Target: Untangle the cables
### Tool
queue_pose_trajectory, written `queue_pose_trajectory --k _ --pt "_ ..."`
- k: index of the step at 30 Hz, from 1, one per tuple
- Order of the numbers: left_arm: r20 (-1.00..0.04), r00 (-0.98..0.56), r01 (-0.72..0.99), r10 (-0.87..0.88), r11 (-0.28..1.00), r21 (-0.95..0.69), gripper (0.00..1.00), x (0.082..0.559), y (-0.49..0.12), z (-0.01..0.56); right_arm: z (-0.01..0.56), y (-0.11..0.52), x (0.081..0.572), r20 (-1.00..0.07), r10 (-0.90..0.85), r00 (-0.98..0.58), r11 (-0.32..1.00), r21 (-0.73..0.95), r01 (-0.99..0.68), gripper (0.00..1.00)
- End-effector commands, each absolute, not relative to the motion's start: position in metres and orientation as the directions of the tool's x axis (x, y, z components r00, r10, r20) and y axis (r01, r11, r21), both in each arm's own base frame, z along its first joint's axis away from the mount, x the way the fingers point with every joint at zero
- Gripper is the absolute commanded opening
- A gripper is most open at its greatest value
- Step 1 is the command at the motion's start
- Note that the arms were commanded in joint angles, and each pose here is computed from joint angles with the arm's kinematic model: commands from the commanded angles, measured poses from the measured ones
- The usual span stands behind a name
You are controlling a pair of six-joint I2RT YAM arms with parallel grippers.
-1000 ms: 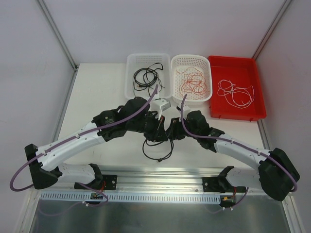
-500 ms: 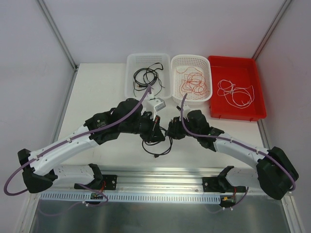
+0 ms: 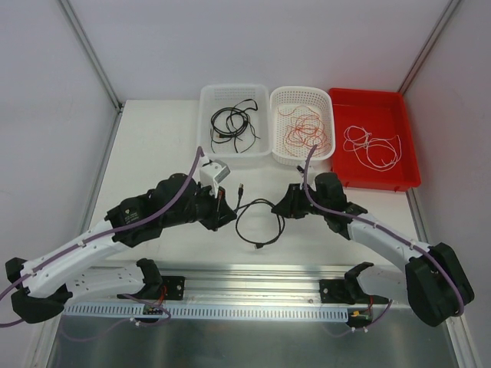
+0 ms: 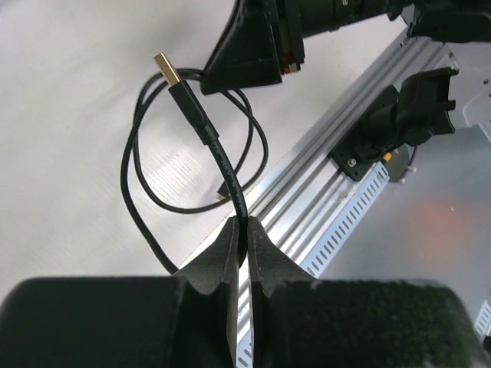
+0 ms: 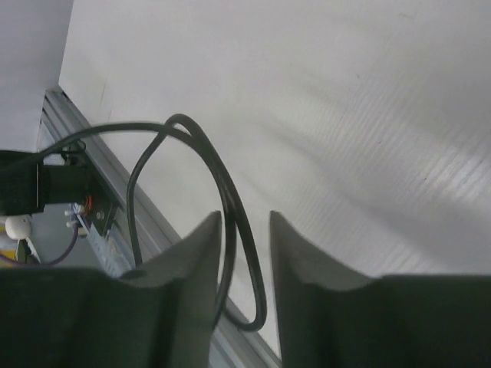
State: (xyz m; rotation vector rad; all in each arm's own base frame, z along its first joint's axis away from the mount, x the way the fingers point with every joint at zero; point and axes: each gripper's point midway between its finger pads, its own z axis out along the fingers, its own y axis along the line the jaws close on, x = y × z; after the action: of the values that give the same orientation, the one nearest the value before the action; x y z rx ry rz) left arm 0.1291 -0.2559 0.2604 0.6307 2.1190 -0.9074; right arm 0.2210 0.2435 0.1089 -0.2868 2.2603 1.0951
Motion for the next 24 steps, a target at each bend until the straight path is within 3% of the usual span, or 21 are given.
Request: queue_pose_trajectory --k 1,6,12,15,20,24 --pt "-0.840 -0.536 0.648 0.085 0.680 -0.344 0.00 0.156 -0.258 0.291 0.143 0.251 0.218 -0.641 0.070 -0.765 0.564 0.658 -0.500 0.39" --pt "-0.925 -0.373 0.698 0.074 0.679 -0.227 0.00 0.184 -0.272 0.361 0.166 0.235 0.215 -0.693 0.070 -0.717 0.616 0.595 -0.516 0.70" --pt "-0.986 -0.166 0.685 0.002 0.719 -0.114 0.00 0.222 -0.267 0.458 0.194 0.194 0.199 -0.778 0.067 -0.624 0.724 0.468 -0.506 0.92" --pt "-0.996 -0.092 0.626 -0.014 0.777 -0.069 0.00 0.256 -0.258 0.488 0.194 0.165 0.186 -0.793 0.063 -0.606 0.791 0.410 -0.454 0.99" --pt "-0.997 0.075 0.515 -0.029 0.857 0.014 0.00 0.311 -0.236 0.540 0.196 0.139 0.168 -0.813 0.081 -0.576 0.833 0.372 -0.409 0.97" --pt "-0.996 0.091 0.465 -0.004 0.884 0.039 0.00 0.378 -0.242 0.539 0.196 0.119 0.155 -0.827 0.093 -0.555 0.860 0.347 -0.373 0.97"
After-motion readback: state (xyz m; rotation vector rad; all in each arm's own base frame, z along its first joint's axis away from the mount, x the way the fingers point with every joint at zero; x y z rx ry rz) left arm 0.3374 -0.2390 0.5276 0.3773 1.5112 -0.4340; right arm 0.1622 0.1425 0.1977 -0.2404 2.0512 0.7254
